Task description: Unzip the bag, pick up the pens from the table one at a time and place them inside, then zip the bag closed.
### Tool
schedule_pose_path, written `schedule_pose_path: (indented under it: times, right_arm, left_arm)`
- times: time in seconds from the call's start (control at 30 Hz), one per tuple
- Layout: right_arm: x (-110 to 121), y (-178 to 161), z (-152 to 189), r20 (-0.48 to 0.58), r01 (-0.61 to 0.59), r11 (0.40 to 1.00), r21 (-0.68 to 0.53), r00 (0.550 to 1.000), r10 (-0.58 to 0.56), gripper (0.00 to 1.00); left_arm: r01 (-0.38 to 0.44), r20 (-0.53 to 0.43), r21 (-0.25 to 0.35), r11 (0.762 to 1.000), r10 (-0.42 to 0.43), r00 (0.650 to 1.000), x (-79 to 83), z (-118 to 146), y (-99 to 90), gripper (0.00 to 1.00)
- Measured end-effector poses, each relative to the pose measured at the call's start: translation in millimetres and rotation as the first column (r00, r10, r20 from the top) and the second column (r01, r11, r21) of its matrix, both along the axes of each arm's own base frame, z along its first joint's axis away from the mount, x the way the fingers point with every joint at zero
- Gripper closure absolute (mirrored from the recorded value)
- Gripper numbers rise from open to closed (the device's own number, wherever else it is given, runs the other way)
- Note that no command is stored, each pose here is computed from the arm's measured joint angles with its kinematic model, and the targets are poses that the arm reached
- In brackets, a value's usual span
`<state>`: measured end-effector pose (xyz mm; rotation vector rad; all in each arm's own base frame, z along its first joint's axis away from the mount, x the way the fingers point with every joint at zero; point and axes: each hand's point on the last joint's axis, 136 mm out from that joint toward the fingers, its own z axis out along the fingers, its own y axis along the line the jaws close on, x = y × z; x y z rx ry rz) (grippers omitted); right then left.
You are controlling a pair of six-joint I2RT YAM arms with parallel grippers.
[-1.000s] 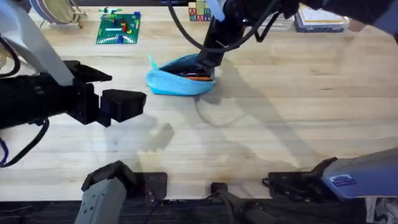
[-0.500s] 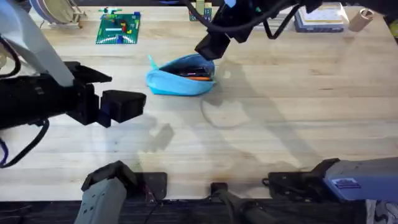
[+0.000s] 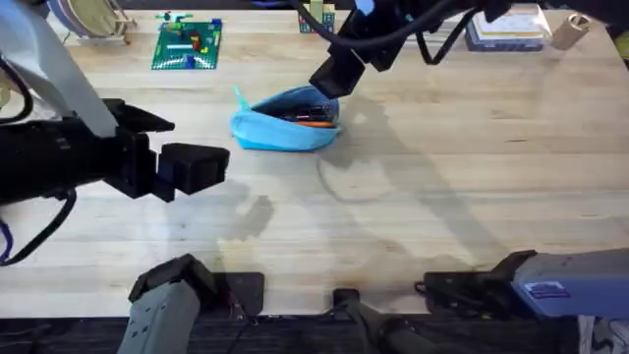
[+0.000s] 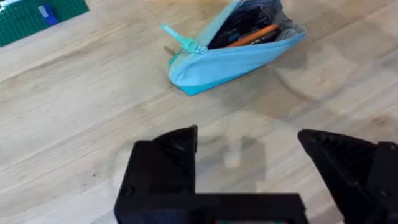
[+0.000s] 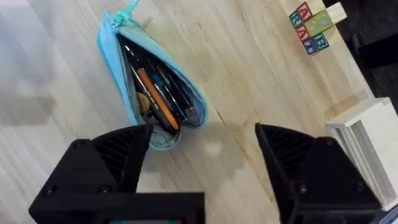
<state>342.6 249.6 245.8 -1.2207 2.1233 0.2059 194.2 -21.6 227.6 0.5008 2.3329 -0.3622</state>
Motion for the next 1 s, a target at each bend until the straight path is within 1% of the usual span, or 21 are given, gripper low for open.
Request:
schedule_pose_path:
  times: [0.3, 0.43, 0.6, 0.77, 0.87, 1.0]
  right_arm:
    - [0.0, 0.0, 0.0, 0.0, 0.0, 1.0, 0.0, 1.0, 0.0, 0.003]
    - [0.0, 0.0, 0.0, 0.0, 0.0, 1.0, 0.0, 1.0, 0.0, 0.003]
    - [0.0, 0.0, 0.0, 0.0, 0.0, 1.0, 0.0, 1.0, 0.0, 0.003]
    - [0.0, 0.0, 0.0, 0.0, 0.0, 1.0, 0.0, 1.0, 0.0, 0.003]
    - [0.0, 0.0, 0.0, 0.0, 0.0, 1.0, 0.0, 1.0, 0.0, 0.003]
    - [0.0, 0.0, 0.0, 0.0, 0.0, 1.0, 0.0, 1.0, 0.0, 0.003]
  left_arm:
    - [0.035, 0.01, 0.025, 0.999, -0.035, 0.999, 1.3, -1.5, 0.6, 0.01]
    - [0.078, -0.012, 0.025, 0.997, -0.078, 0.997, 6.6, -8.5, 2.0, 0.009]
    - [0.159, -0.046, -0.015, 0.987, -0.159, 0.986, 18.2, -21.6, 1.5, 0.01]
    - [0.246, -0.054, -0.065, 0.967, -0.25, 0.967, 30.4, -35.5, 1.5, 0.01]
    - [0.271, -0.029, -0.087, 0.959, -0.274, 0.961, 36.8, -40.5, 8.5, 0.01]
    - [0.275, 0.023, -0.103, 0.956, -0.274, 0.961, 44.2, -44.2, 23.8, 0.009]
